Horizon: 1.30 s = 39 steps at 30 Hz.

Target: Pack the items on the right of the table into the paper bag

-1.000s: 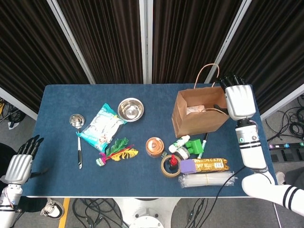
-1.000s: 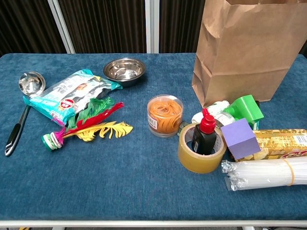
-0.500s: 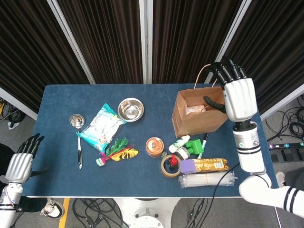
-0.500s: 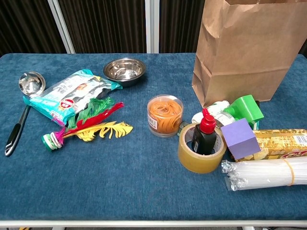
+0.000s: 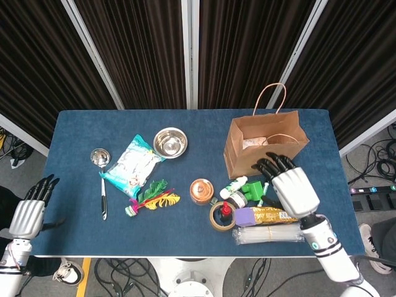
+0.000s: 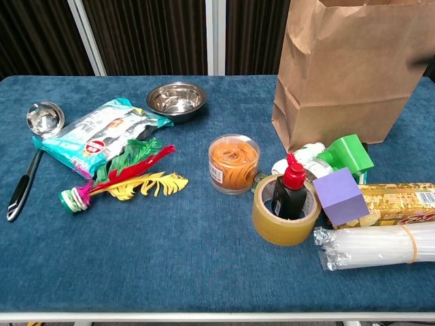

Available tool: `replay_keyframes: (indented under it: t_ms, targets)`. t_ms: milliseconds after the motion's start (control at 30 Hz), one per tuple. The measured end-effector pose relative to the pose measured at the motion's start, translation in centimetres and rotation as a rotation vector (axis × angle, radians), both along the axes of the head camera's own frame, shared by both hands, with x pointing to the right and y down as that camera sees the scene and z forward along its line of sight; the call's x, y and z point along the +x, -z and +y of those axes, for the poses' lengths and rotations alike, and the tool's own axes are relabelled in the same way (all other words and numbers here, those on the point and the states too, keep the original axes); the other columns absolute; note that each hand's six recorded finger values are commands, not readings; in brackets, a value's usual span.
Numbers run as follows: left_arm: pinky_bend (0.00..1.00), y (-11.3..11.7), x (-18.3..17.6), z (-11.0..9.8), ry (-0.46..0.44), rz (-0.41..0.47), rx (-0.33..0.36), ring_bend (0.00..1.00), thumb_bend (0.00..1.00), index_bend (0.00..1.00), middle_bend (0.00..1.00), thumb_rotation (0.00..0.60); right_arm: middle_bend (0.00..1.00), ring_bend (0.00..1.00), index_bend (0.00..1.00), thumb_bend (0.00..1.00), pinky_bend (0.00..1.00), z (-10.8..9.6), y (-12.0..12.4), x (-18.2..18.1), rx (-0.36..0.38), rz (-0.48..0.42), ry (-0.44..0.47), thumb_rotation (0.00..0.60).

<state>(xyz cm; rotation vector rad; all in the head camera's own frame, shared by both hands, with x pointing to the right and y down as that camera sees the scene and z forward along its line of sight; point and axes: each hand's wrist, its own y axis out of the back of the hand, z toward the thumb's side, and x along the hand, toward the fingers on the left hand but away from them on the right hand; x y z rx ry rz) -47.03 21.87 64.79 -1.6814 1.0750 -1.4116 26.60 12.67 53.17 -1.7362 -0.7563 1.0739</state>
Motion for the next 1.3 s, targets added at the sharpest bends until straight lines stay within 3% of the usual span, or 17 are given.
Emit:
replay_keyframes:
  t_ms: [133, 400, 567, 733, 1300]
  targets:
    - [0.16, -0.2, 0.1, 0.2, 0.001, 0.001, -0.007, 0.02, 0.17, 0.07, 0.12, 0.600, 0.27, 0.17, 0.27, 0.00, 0.26, 2.8, -2.1, 1.7, -0.115, 0.021, -0.013, 0.600]
    - [0.16, -0.2, -0.7, 0.8, 0.011, -0.012, -0.017, 0.02, 0.17, 0.07, 0.12, 0.600, 0.25, 0.13, 0.25, 0.00, 0.26, 4.5, -6.0, 2.7, -0.315, -0.092, -0.132, 0.600]
    - [0.16, 0.1, -1.5, 1.3, 0.025, -0.011, -0.018, 0.02, 0.17, 0.07, 0.12, 0.600, 0.25, 0.12, 0.23, 0.00, 0.25, 5.0, -8.8, 2.5, -0.397, -0.070, -0.163, 0.600]
    - [0.16, 0.1, -1.9, 1.6, 0.022, -0.012, -0.022, 0.02, 0.17, 0.07, 0.12, 0.600, 0.25, 0.12, 0.23, 0.00, 0.24, 5.6, -10.7, 1.4, -0.437, -0.043, -0.154, 0.600]
    - [0.16, 0.5, -2.7, 1.3, 0.044, 0.002, 0.010, 0.02, 0.17, 0.07, 0.12, 0.600, 0.28, 0.14, 0.24, 0.00, 0.24, 6.2, -12.6, -1.1, -0.465, -0.047, -0.117, 0.600]
